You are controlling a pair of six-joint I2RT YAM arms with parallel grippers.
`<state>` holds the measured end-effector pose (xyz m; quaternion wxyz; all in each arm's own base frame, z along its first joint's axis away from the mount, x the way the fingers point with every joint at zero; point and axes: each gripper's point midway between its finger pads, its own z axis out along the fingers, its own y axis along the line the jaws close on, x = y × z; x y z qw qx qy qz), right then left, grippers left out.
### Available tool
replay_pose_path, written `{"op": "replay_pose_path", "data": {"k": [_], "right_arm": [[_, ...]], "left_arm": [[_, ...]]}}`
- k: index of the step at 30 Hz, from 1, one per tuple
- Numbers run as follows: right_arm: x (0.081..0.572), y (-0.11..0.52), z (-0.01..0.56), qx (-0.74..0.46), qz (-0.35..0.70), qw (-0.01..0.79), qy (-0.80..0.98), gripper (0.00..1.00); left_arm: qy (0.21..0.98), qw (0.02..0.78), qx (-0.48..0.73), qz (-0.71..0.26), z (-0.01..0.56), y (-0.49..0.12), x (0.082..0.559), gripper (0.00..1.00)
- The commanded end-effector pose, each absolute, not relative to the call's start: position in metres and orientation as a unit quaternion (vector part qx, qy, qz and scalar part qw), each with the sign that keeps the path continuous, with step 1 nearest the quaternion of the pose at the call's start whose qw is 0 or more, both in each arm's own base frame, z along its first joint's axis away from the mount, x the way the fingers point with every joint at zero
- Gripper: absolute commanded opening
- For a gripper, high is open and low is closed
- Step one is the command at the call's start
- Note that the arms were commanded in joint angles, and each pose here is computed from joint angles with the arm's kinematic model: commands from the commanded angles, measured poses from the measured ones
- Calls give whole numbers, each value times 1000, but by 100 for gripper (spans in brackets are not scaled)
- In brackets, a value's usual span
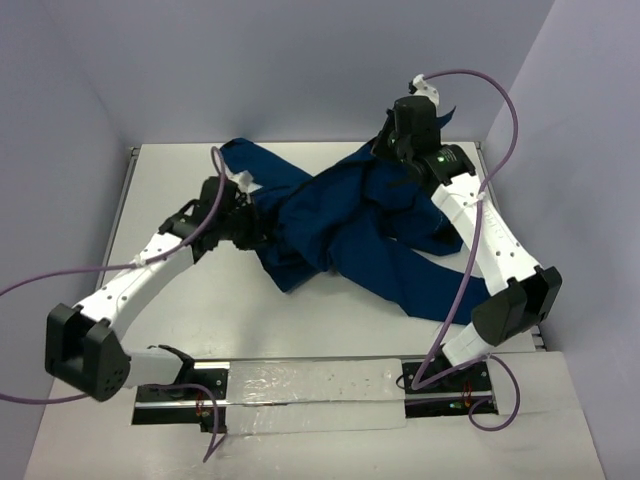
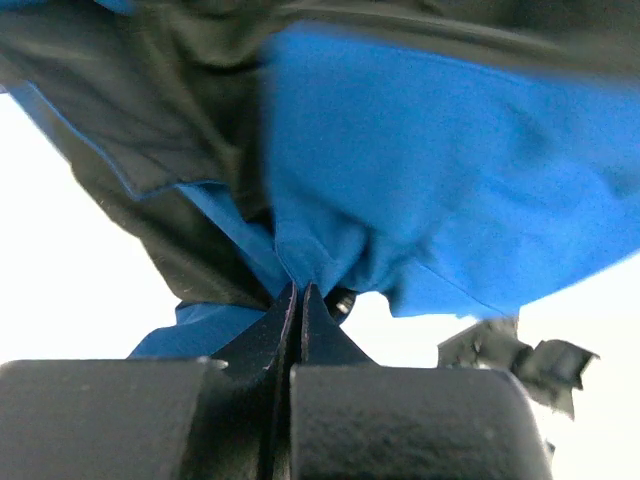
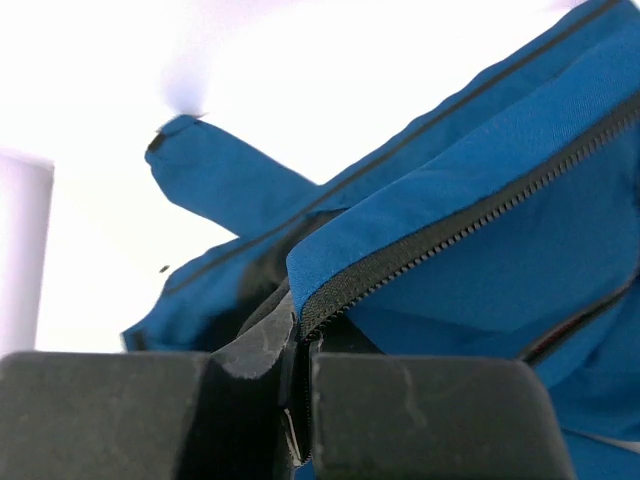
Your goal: Zip up the jacket
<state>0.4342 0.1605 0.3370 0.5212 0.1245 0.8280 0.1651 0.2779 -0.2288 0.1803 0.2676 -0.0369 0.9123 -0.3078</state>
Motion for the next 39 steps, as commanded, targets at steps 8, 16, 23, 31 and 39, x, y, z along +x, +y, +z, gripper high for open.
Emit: {"op": "replay_pose_path", "data": {"k": [8,16,23,31,39], "right_arm": [[489,118,247,132,3,450,883,55],[456,117,274,112,40,462,879,85],[396,110,268,116,71,444,886,88],[323,155,215,67,141,370,916,88],[295,198,140,60,175,291,939,62]], "left_arm": [[934,214,60,-281,186,-335,199,38],[939,300,35,-163,228,-256,254,86],[929,338,-57,-138,222,-183,322,87],[953,282,-78,-81,144,-188,365,99],[964,227,-93,-102,92,-199,372,24]]}}
